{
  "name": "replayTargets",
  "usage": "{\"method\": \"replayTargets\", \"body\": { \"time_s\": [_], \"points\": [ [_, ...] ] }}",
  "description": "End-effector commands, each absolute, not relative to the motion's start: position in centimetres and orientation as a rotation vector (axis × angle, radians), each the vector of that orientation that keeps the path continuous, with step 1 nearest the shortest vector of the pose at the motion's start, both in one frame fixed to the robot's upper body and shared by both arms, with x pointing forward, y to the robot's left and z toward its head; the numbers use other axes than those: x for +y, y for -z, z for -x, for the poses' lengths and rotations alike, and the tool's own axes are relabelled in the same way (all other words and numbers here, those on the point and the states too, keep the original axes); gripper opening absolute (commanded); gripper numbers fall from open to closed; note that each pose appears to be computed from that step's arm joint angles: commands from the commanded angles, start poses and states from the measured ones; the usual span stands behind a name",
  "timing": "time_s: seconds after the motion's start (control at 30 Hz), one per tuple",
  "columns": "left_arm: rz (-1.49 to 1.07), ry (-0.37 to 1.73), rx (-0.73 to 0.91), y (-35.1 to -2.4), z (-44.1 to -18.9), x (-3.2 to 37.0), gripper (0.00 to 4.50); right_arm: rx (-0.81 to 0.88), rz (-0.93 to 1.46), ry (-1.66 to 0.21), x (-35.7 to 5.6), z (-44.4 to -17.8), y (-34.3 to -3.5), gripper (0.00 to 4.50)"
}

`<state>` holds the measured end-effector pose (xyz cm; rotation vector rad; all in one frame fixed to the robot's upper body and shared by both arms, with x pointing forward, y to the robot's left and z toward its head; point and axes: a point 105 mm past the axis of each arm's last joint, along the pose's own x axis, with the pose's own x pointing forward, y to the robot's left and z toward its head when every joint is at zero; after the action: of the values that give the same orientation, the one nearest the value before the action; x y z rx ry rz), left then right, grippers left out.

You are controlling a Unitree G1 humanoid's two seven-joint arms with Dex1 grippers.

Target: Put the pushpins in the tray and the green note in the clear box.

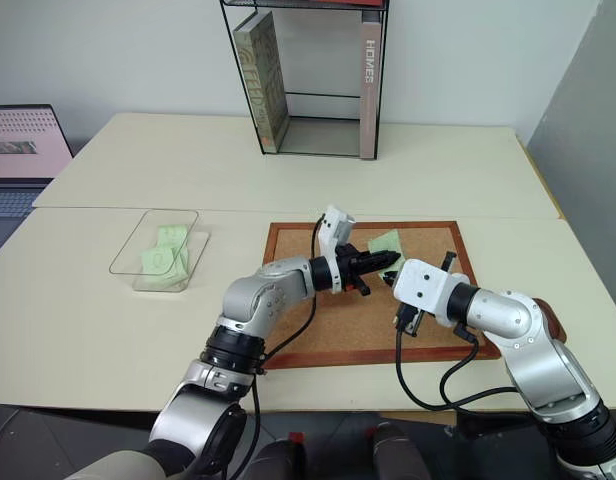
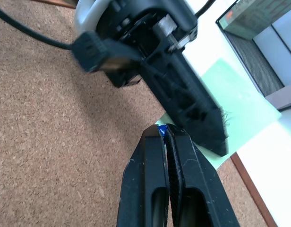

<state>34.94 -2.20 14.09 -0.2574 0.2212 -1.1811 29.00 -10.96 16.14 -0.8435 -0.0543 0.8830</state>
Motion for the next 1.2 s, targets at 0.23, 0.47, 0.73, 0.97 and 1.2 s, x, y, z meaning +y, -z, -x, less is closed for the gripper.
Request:
{"method": "replayTargets", "body": {
  "time_s": [0.23, 0.47, 0.73, 0.97, 1.2],
  "points": [
    [0.183, 1.148, 0.131, -15.0, -35.4, -2.2, 0.05, -0.24, 0.873, -0.844, -10.6, -28.0, -19.2, 0.0],
    [0.178, 1.132, 0.121, -14.9, -35.4, -2.2, 0.05, -0.233, 0.85, -0.775, -12.4, -26.7, -19.5, 0.0],
    [-0.003, 1.195, 0.005, -15.8, -33.6, -2.6, 0.05, 0.158, 0.796, -0.44, -23.5, -25.3, -15.1, 0.0],
    [-0.112, 1.241, -0.066, -16.4, -32.2, -3.3, 0.05, 0.378, 0.757, -0.309, -28.9, -24.4, -12.6, 0.0],
    [-0.142, 1.233, -0.071, -16.3, -32.1, -3.0, 0.05, 0.469, 0.757, -0.296, -30.5, -25.2, -10.8, 0.0]
  ]
}}
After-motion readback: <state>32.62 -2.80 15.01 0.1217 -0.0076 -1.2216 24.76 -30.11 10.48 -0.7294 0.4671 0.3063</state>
